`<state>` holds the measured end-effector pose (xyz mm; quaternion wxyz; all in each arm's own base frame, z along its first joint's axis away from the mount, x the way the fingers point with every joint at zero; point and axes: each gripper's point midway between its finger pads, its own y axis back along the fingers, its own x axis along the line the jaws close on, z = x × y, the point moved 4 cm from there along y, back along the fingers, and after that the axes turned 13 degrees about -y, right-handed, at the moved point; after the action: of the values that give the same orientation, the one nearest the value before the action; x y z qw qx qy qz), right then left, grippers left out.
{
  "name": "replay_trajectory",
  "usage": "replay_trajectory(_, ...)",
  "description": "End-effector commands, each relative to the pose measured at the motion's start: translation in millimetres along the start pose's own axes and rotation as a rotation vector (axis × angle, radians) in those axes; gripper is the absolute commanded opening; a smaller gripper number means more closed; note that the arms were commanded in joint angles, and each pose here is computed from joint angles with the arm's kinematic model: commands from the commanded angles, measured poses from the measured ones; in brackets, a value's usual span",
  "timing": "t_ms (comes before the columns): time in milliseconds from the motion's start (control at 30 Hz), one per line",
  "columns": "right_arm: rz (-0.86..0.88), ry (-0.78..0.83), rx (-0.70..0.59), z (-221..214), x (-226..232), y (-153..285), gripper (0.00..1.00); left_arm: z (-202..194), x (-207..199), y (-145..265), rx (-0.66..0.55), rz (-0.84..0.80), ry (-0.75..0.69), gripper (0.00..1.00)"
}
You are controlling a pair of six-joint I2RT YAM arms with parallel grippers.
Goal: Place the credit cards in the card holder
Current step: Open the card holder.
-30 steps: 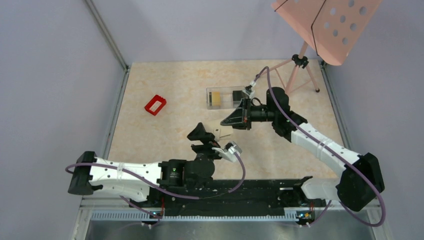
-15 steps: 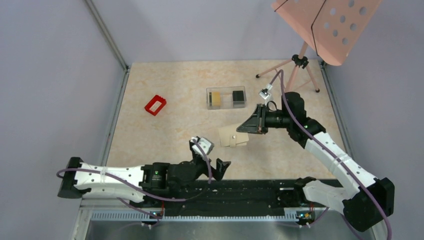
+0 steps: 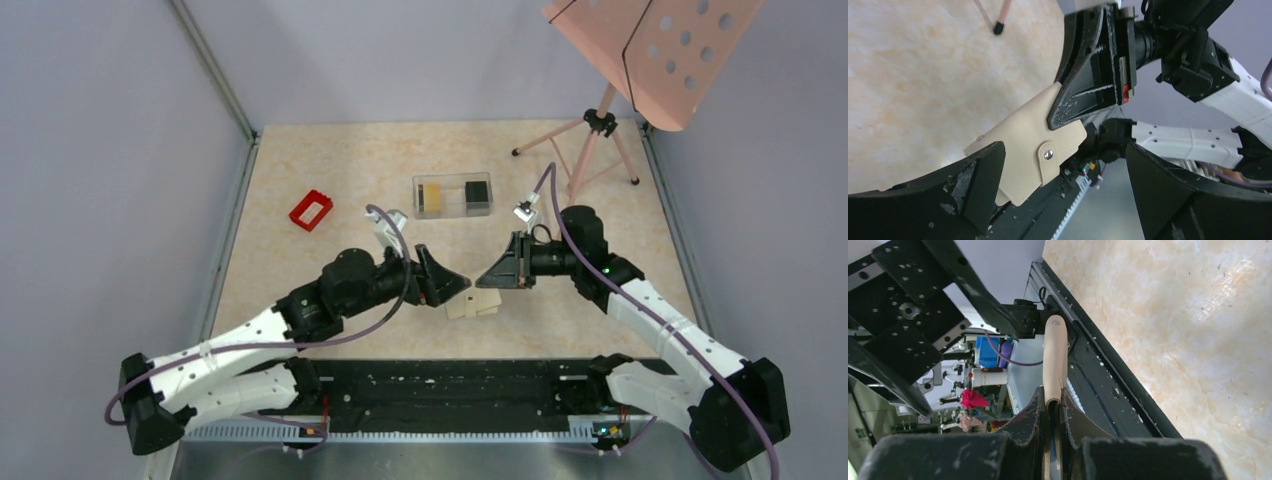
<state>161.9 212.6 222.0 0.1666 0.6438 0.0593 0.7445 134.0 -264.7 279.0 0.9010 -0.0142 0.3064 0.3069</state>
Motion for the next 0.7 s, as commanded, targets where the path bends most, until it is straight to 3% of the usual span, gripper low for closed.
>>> replay_trajectory(0, 0.090, 0.085, -0.004, 1, 18, 5, 0.00, 1, -38, -13, 0.128, -0.277, 0.094, 0.92)
replay_trajectory(233, 0.100, 0.074, -0.015, 1, 19, 5, 0.00, -18, -37, -38, 0.245, -0.364, 0.144, 0.71)
replay_trajectory(333, 0.108, 0.051, -0.015, 1, 18, 4, 0.00, -29, -34, -42, 0.277, -0.378, 0.158, 0.68)
replay_trajectory(500, 0.123, 0.054, -0.023, 5, 20, 1, 0.00, -41, -32, -40, 0.324, -0.408, 0.156, 0.52)
replay_trajectory(667, 0.130, 0.049, -0.011, 7, 22, 0, 0.00, -49, -28, -31, 0.383, -0.395, 0.106, 0.47)
